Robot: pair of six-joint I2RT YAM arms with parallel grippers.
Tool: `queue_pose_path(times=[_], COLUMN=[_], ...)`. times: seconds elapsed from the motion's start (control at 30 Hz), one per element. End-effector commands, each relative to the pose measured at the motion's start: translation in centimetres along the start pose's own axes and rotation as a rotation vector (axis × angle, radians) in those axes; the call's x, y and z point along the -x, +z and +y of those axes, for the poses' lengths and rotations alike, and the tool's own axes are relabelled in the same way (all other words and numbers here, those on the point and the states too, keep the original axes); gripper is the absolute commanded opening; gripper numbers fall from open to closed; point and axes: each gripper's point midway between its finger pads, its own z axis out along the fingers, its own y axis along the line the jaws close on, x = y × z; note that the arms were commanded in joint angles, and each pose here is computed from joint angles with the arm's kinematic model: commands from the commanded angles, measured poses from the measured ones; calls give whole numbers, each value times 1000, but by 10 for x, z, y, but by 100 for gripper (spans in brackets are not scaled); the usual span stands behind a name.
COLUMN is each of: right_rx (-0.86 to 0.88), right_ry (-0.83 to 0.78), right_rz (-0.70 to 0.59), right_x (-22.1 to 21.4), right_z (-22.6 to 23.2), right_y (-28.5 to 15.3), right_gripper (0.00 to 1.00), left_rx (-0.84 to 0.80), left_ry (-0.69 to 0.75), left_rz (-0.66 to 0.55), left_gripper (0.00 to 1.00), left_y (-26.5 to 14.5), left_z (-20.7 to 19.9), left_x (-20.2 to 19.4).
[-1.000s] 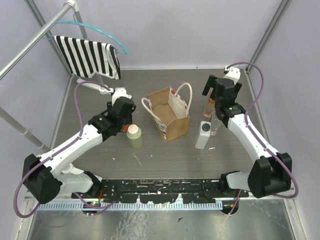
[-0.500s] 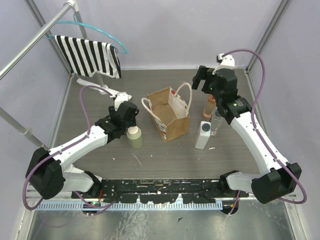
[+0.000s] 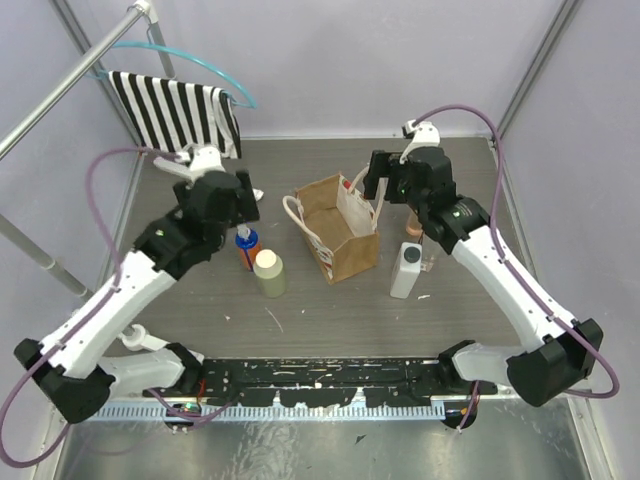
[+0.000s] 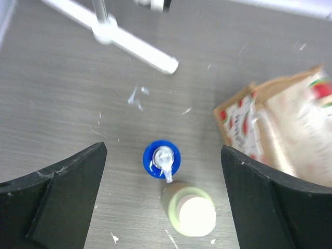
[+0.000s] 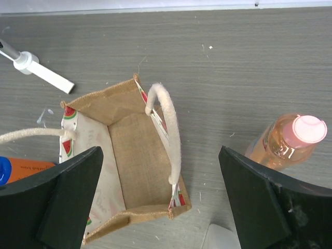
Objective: Take the personal care products out of the canvas bag
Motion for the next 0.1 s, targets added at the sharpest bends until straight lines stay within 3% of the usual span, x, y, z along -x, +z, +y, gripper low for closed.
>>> queue_pose_path(times=[0.0, 0.07], right_rx=[12, 15], right_ry=[14, 17], right_rz=[-8, -1], right_x=[22, 23], right_z=[10, 12], right_y=[-17, -23], right_gripper=[100, 100], left_rx=[72, 71], left_ry=[24, 55], left_rz=[-39, -19], left_gripper=[99, 99], left_y=[-54, -67], left_z=[28, 30], left_x=[68, 82])
